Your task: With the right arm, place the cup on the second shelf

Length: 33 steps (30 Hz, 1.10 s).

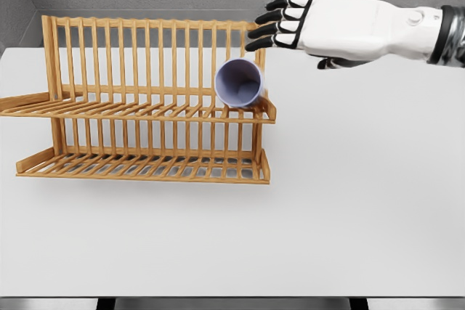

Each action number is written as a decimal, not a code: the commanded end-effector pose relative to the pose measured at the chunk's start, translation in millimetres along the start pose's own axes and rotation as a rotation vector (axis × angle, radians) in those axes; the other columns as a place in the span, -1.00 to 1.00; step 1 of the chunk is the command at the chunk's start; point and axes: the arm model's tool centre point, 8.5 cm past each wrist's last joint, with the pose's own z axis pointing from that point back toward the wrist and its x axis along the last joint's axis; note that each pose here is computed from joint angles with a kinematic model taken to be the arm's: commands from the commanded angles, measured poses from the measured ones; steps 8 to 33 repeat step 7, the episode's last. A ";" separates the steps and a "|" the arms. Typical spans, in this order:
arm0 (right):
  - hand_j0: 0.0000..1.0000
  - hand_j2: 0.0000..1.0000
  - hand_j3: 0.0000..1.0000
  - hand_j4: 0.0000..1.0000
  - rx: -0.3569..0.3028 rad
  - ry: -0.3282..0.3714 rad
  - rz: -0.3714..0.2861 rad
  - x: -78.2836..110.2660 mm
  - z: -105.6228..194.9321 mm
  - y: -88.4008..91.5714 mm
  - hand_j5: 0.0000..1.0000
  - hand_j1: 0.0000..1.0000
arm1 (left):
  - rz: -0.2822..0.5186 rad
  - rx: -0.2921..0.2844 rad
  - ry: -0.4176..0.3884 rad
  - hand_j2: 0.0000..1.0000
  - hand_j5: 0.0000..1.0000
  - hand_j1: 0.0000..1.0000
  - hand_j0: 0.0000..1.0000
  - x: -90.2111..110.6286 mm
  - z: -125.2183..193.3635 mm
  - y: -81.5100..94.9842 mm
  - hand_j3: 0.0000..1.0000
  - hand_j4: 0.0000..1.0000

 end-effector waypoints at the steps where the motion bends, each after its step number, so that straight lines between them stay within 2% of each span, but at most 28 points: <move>1: 1.00 1.00 1.00 1.00 -0.053 0.194 0.073 -27.7 71.3 -37.3 1.00 1.00 | 0.001 0.000 0.000 1.00 1.00 1.00 1.00 0.1 0.0 0.0 1.00 1.00; 2: 1.00 1.00 1.00 1.00 -0.049 0.244 0.016 -29.2 90.4 -14.2 1.00 1.00 | 0.001 0.000 0.000 1.00 1.00 1.00 1.00 0.1 0.0 0.0 1.00 1.00; 3: 1.00 1.00 1.00 1.00 -0.063 0.321 -0.087 -30.5 116.2 23.4 1.00 1.00 | 0.000 0.000 0.000 1.00 1.00 1.00 1.00 0.1 0.0 0.0 1.00 1.00; 4: 1.00 1.00 1.00 1.00 -0.083 0.388 -0.190 -20.8 136.3 65.4 1.00 1.00 | 0.000 0.000 0.000 1.00 1.00 1.00 1.00 0.1 0.0 0.0 1.00 1.00; 5: 1.00 1.00 1.00 1.00 -0.061 0.419 -0.258 -11.4 147.7 93.5 1.00 1.00 | 0.001 0.000 0.000 1.00 1.00 1.00 1.00 0.1 0.0 0.0 1.00 1.00; 6: 1.00 1.00 1.00 1.00 -0.040 0.435 -0.314 -6.7 151.7 115.6 1.00 1.00 | 0.001 0.000 0.000 1.00 1.00 1.00 1.00 0.1 0.0 0.0 1.00 1.00; 7: 1.00 1.00 1.00 1.00 -0.039 0.445 -0.348 -6.2 152.7 127.2 1.00 1.00 | 0.000 0.000 0.000 1.00 1.00 1.00 1.00 0.1 0.0 0.0 1.00 1.00; 33: 1.00 1.00 1.00 1.00 -0.039 0.445 -0.348 -6.2 152.7 127.2 1.00 1.00 | 0.000 0.000 0.000 1.00 1.00 1.00 1.00 0.1 0.0 0.0 1.00 1.00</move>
